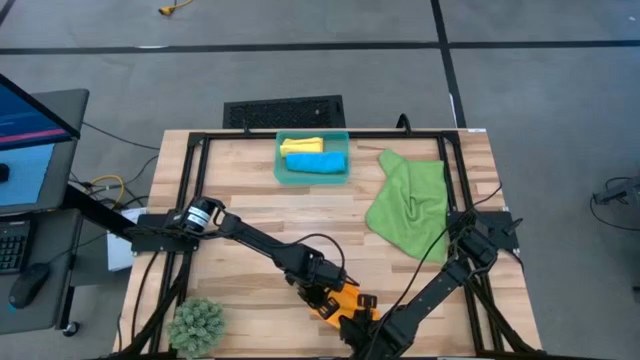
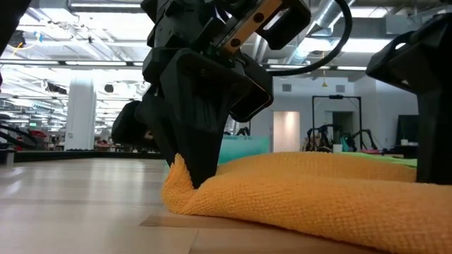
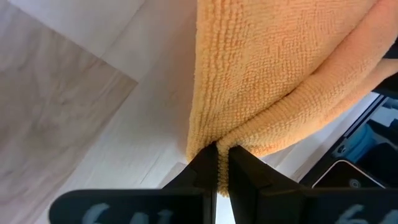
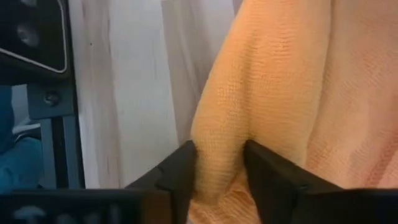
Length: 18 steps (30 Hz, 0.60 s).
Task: Roll microfiber towels into tight, uniform cylinder then place into a basket
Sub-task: Roll the orange microfiber towel
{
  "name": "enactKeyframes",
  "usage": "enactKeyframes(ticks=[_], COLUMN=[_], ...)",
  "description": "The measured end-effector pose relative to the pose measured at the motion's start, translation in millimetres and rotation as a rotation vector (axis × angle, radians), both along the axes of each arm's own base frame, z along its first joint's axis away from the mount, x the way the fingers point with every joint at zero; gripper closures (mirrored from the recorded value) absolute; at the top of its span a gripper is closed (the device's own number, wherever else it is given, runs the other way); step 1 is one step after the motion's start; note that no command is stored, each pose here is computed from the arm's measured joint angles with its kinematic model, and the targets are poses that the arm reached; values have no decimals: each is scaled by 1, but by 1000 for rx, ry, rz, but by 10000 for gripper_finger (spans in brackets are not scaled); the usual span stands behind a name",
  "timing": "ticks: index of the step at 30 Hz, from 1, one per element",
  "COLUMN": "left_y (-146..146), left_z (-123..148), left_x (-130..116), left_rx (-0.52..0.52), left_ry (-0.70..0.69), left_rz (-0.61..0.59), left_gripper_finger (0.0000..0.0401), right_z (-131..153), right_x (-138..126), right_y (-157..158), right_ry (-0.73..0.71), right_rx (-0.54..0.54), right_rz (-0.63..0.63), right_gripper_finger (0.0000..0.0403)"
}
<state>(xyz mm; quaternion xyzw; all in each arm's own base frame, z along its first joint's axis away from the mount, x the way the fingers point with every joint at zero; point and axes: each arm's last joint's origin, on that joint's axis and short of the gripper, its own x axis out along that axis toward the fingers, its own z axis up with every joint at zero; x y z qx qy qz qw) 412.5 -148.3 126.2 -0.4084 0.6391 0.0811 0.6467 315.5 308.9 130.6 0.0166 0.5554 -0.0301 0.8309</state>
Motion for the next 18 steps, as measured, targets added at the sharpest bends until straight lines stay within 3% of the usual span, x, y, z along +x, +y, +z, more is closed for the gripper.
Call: enactKeyframes(ticks=[10,14,18], left_y=[-10,-16,-19], left_z=[1,1,1], left_x=[0,0,-1], left_rx=[86,115,124], left_ry=[-122,-183,-206], left_rz=[-128,-213,-267], left_gripper_finger=[389,389,389], right_z=[-7,-8,-8], right_x=[-5,-7,-7], right_y=[-3,-2,-2], right_ry=[-1,-5,-4], right_rx=[-6,-14,-13], right_rz=[-65,-59,-59], right_gripper_finger=[374,382,364])
